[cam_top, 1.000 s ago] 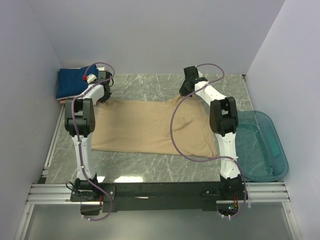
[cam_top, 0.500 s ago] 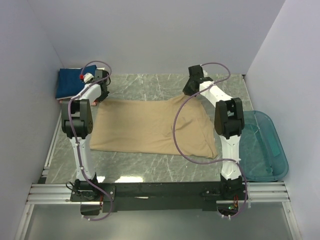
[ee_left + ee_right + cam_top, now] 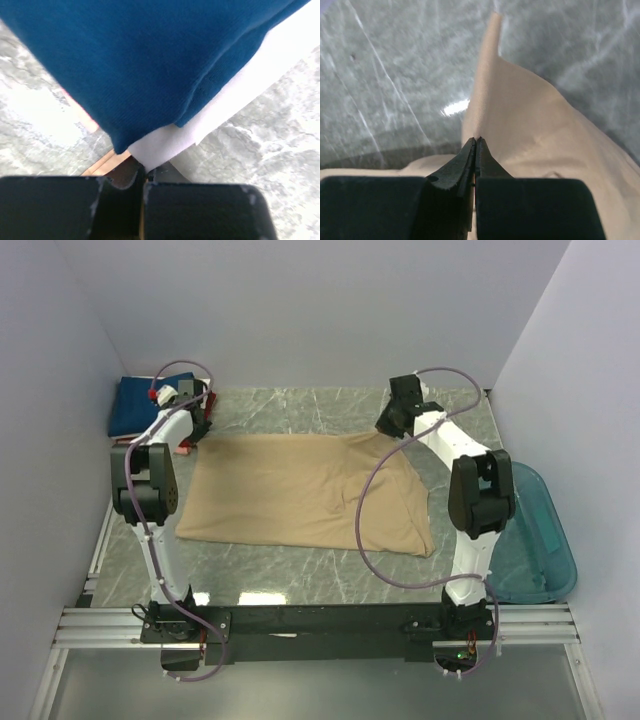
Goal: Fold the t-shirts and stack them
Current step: Fold the tshirt
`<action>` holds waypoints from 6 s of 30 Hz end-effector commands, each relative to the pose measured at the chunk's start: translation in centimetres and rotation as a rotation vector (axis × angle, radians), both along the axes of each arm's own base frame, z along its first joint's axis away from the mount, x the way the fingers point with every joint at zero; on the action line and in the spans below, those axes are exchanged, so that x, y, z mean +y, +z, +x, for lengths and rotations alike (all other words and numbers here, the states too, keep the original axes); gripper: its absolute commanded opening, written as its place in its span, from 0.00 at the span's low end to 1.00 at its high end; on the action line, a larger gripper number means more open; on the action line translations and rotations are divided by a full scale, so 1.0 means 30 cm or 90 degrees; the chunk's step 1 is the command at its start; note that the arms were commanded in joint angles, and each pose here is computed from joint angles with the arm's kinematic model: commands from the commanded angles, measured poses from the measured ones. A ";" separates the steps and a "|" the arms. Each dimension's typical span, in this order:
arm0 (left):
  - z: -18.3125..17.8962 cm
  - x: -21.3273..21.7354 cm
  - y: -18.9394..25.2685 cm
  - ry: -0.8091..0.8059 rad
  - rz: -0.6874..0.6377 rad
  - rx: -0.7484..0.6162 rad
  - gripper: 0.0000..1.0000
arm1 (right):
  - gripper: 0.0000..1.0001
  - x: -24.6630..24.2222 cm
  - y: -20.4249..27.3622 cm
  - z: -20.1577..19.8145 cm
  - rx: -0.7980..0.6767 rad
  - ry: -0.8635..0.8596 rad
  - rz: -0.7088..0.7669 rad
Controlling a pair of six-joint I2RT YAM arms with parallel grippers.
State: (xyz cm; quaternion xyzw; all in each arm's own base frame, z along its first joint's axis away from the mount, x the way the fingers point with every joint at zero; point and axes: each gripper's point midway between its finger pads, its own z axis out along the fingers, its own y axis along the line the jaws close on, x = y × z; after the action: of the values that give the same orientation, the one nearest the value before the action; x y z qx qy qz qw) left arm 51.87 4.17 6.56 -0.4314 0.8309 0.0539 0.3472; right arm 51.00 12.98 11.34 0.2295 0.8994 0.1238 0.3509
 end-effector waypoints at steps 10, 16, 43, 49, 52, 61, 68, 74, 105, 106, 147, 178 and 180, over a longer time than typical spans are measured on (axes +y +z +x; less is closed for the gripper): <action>-0.032 -0.001 0.205 -0.027 -0.023 -0.098 0.01 | 0.00 -0.076 0.170 -0.183 -0.080 -0.056 0.002; -0.071 -0.027 0.208 -0.044 -0.045 -0.116 0.01 | 0.00 -0.090 0.165 -0.299 -0.081 -0.071 0.006; 0.044 -0.038 0.112 -0.148 -0.135 -0.129 0.01 | 0.00 -0.072 0.099 -0.391 -0.065 -0.049 0.015; 0.097 0.011 0.077 -0.161 -0.165 -0.129 0.01 | 0.00 -0.059 0.095 -0.391 -0.066 -0.040 0.020; 0.136 0.006 0.130 -0.191 -0.166 -0.160 0.01 | 0.00 -0.060 0.088 -0.395 -0.064 -0.038 0.021; 0.129 -0.043 0.259 -0.231 -0.181 -0.219 0.09 | 0.00 -0.048 0.079 -0.405 -0.065 -0.029 0.030; 0.058 -0.081 0.240 -0.202 -0.186 -0.191 0.16 | 0.00 -0.051 0.078 -0.414 -0.065 -0.027 0.028; 0.013 -0.097 0.212 -0.178 -0.172 -0.162 0.12 | 0.00 -0.058 0.066 -0.427 -0.063 -0.027 0.023; 0.130 -0.243 -0.050 -0.041 0.005 0.004 0.36 | 0.00 -0.029 0.039 -0.404 -0.056 0.005 0.026; 0.132 -0.244 -0.050 -0.042 0.005 0.003 0.36 | 0.00 -0.030 0.034 -0.407 -0.054 0.005 0.026; 0.135 -0.259 -0.015 -0.073 0.026 0.009 0.00 | 0.00 -0.022 0.050 -0.407 -0.059 0.014 0.030; -0.170 -0.071 0.251 -0.008 -0.075 -0.165 0.01 | 0.00 -0.087 0.085 -0.596 -0.063 -0.001 0.022; -0.185 -0.078 0.251 -0.007 -0.083 -0.173 0.00 | 0.00 -0.078 0.075 -0.610 -0.059 0.006 0.029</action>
State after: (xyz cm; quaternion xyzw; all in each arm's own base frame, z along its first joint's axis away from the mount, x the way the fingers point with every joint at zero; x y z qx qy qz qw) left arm 45.45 1.92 11.29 -0.4415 0.8100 -0.0234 0.3853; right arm 33.45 10.52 13.48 0.2318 0.8803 0.1535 0.3843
